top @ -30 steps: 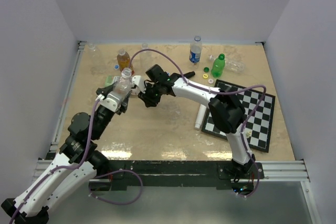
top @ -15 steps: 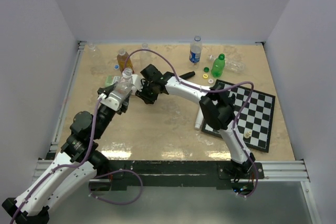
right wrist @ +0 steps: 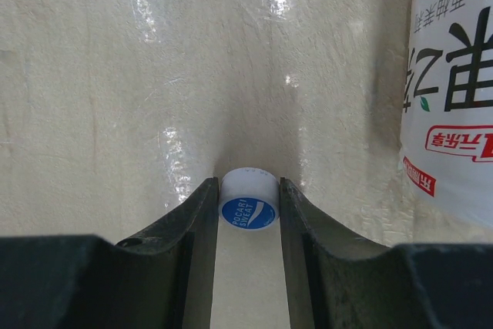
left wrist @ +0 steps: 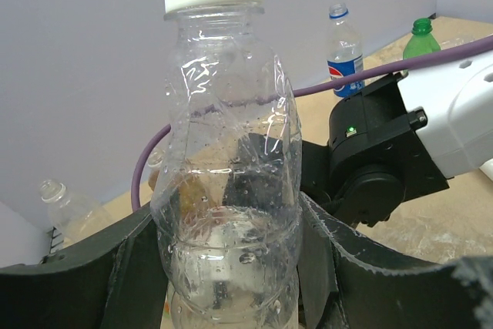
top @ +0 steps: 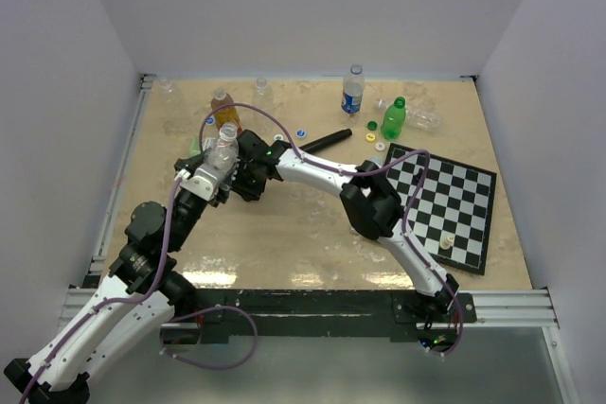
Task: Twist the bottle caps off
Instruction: Place the bottle cap at the center of the board, then place the plastic bottle at the center of the board.
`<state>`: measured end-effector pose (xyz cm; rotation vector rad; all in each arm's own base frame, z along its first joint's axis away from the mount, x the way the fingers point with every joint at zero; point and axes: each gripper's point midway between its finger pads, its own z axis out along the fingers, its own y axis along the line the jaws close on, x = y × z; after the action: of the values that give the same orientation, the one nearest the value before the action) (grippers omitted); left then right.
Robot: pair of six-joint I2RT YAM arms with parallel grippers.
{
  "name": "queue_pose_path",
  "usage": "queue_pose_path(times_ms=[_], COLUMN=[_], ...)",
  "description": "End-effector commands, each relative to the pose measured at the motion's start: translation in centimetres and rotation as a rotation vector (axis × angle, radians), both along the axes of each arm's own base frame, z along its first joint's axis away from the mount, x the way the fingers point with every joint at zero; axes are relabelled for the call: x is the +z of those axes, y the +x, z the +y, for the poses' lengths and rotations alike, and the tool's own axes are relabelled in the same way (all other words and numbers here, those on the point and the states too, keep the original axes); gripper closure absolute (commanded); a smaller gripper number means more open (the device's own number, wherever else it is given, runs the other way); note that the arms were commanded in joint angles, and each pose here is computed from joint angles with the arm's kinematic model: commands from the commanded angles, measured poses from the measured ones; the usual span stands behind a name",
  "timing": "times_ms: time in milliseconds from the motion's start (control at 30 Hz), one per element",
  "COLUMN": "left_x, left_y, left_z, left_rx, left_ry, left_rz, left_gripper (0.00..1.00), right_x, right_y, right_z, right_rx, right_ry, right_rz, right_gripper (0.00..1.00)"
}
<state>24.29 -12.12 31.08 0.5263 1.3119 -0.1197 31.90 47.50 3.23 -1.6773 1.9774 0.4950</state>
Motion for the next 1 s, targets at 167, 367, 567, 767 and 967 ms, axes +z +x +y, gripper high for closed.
queue_pose_path(times_ms=[167,367,567,767,967], left_x=[1.4,1.3,1.7,2.7,3.8], left_y=[-0.1,-0.1,-0.3,-1.0,-2.6], left_z=[0.1,-0.1,-0.6,-2.4,-4.9], left_rx=[0.002,-0.011,-0.038,-0.146,-0.326], left_ry=[-0.032,-0.027,-0.045,-0.129,-0.403], left_rz=[-0.046,-0.040,-0.042,-0.038,-0.011], left_gripper=[0.89,0.89,0.89,0.89,0.89], right_x=[3.7,7.2,9.3,14.0,20.0], right_y=[-0.8,-2.1,-4.3,-5.2,-6.8], right_z=[0.9,0.2,-2.7,-6.1,-9.4], right_rx=[0.046,0.099,0.172,0.233,0.326], right_ry=[0.081,0.126,0.138,0.226,0.487], right_rz=[0.035,0.022,0.000,-0.091,-0.019], right_gripper=[0.54,0.46,0.47,0.45,0.42])
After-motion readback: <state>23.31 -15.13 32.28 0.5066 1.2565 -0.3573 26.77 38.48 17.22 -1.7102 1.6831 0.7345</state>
